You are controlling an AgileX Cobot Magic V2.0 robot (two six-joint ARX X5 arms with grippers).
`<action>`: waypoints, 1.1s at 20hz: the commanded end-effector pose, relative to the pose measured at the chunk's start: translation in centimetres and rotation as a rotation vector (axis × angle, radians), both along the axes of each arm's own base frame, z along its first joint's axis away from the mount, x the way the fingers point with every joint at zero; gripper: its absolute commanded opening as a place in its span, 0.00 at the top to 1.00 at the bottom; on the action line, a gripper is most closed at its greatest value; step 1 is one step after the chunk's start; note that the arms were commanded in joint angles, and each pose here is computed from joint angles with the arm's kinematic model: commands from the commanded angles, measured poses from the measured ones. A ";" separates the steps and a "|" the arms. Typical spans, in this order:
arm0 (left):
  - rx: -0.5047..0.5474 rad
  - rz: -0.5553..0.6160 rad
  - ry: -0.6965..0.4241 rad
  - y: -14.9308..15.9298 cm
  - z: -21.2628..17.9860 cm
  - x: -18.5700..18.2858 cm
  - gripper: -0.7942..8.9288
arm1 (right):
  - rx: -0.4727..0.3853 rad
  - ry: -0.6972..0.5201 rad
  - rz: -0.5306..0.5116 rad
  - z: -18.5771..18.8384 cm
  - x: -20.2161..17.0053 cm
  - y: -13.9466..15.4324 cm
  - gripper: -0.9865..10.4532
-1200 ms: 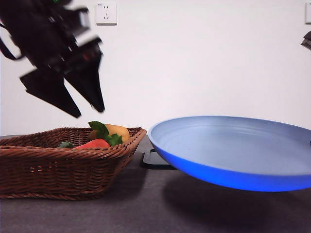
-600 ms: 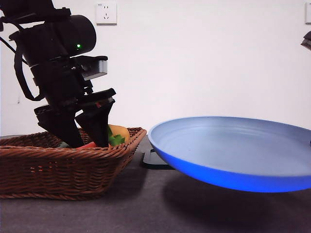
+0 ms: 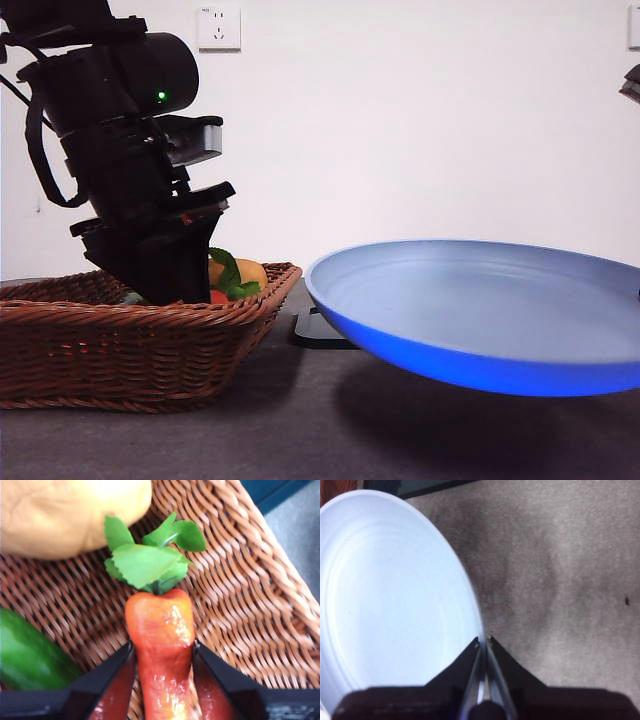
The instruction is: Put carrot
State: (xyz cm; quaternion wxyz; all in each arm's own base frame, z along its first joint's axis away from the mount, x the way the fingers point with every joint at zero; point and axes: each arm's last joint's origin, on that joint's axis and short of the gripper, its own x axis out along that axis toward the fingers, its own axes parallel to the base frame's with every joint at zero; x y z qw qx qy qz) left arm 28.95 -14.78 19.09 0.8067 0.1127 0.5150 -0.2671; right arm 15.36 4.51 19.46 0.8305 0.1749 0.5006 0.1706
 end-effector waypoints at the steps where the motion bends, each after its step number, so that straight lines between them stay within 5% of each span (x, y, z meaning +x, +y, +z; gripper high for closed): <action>1: -0.029 -0.031 0.000 -0.1 1.3 -0.4 0.79 | 0.005 -0.012 0.003 0.2 0.2 0.1 0.91; 5: -0.203 -0.097 -0.049 0.3 5.7 -2.2 0.79 | 0.007 -0.019 0.002 0.2 0.2 0.1 0.91; 8: -0.437 -0.177 -0.084 0.3 9.1 -3.9 0.79 | 0.007 -0.020 0.002 0.2 0.2 0.1 0.91; 12: -0.647 -0.308 -0.068 -2.0 11.2 -5.5 0.79 | 0.008 -0.021 0.001 0.2 0.2 0.1 0.91; 22: -0.371 -0.388 -0.147 -12.1 6.1 -9.4 0.79 | 0.012 -0.018 0.004 0.2 0.2 0.1 0.91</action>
